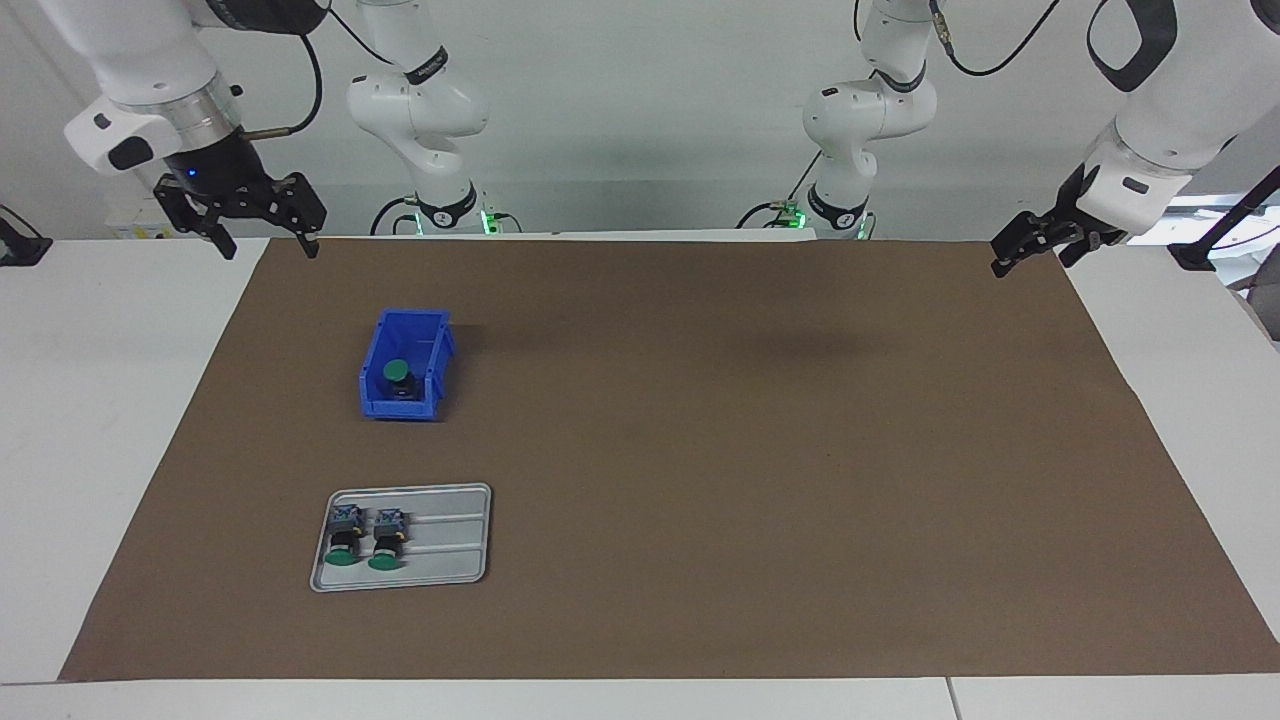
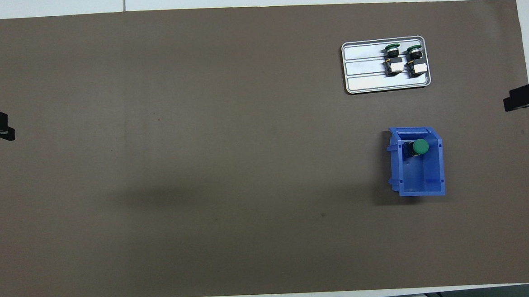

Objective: Place and press button with both arms

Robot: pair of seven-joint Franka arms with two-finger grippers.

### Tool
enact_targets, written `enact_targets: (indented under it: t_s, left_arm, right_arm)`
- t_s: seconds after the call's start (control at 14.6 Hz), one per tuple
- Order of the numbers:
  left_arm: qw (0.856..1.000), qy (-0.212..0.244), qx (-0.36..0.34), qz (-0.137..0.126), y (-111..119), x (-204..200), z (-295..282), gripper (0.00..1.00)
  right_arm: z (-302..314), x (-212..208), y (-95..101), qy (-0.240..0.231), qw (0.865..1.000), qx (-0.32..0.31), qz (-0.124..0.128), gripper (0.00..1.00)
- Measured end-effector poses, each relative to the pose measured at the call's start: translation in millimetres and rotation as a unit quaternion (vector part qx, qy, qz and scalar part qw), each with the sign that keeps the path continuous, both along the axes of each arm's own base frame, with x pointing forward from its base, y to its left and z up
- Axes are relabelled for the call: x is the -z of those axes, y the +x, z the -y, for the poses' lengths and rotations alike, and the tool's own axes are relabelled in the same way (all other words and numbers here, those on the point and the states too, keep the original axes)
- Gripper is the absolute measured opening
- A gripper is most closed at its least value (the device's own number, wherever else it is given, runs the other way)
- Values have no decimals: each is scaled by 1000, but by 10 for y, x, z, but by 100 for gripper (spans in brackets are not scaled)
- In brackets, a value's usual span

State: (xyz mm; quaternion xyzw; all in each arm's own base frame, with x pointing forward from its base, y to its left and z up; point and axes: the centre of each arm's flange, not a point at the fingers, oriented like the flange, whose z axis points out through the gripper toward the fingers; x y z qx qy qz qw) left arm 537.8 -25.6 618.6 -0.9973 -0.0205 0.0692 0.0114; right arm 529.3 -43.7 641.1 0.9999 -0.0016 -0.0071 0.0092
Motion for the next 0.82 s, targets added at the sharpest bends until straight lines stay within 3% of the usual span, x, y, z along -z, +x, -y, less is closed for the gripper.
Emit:
enact_targets:
  t_s: [0.27, 0.82]
  left_arm:
    - [1000, 19, 8, 2, -7, -11, 45, 100]
    - [1000, 27, 16, 4, -12, -18, 112, 100]
  right_arm:
    - [65, 129, 100, 1, 1000, 5, -11, 100]
    - [-35, 102, 112, 0, 1000, -4, -9, 100]
